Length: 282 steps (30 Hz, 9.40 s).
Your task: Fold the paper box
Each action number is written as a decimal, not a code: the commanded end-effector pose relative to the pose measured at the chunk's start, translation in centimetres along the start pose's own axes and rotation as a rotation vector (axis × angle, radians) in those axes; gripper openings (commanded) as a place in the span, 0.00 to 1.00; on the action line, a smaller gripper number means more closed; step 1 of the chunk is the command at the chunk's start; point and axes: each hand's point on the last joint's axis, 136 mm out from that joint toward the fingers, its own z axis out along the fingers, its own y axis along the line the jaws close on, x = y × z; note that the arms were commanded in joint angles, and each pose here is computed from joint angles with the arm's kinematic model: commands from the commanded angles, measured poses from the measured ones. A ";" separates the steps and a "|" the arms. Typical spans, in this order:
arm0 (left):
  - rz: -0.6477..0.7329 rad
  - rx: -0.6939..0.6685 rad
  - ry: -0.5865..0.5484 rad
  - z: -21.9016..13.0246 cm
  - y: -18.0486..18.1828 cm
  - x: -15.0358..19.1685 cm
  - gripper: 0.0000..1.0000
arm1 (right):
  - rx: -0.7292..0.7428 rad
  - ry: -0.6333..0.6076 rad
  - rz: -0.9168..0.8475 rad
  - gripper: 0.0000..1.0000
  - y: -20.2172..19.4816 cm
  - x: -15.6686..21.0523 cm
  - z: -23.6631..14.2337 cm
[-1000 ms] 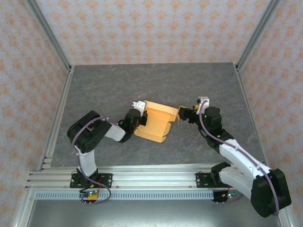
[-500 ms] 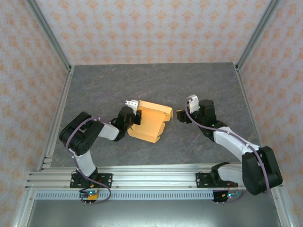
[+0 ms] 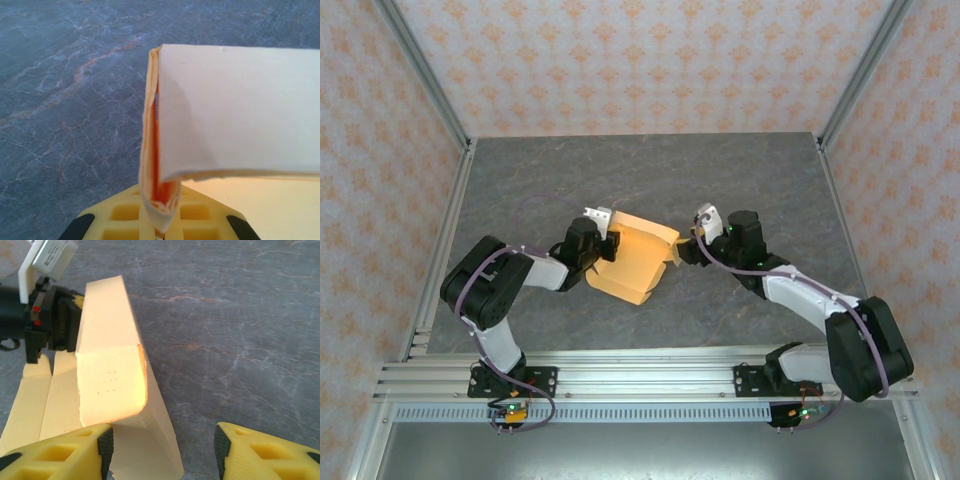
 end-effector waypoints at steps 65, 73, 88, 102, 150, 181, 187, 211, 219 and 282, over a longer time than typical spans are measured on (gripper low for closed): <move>-0.156 0.158 0.051 -2.0 -0.8 -1.6 0.00 | -0.035 -0.160 -0.096 0.43 3.9 -2.8 1.5; -0.154 0.082 0.038 -2.3 0.0 -1.5 0.00 | 0.056 -0.161 -0.052 0.43 2.8 -3.3 3.8; -0.180 -0.107 -0.009 -3.2 0.0 -0.8 0.00 | 0.401 -0.250 0.056 0.40 -0.3 -4.0 7.0; -0.223 -0.203 0.014 -3.8 -0.7 -0.4 0.00 | 0.783 -0.294 0.192 0.21 -6.3 -3.3 6.3; -0.251 -0.473 0.014 -5.1 1.0 -2.9 0.00 | 0.043 -0.263 0.132 0.73 -2.4 -6.0 2.5; 0.067 0.121 0.084 -5.0 -4.4 -6.8 0.00 | -0.385 0.126 -0.186 0.72 1.2 -1.8 2.6; 0.047 0.126 0.068 -5.1 -4.5 -6.9 0.00 | -0.323 0.094 -0.146 0.47 0.4 -1.9 3.6; 0.018 -0.012 0.042 -5.5 -1.9 -6.5 0.00 | -0.171 -0.124 -0.047 0.59 0.5 -5.9 5.5; 0.024 -0.051 0.033 -5.5 -1.2 -6.6 0.00 | -0.326 -0.145 -0.107 0.73 2.8 -5.5 0.9; -0.935 -0.377 -0.082 1.2 3.3 -8.3 0.00 | 0.175 -0.390 1.047 0.79 -0.4 -8.6 -3.6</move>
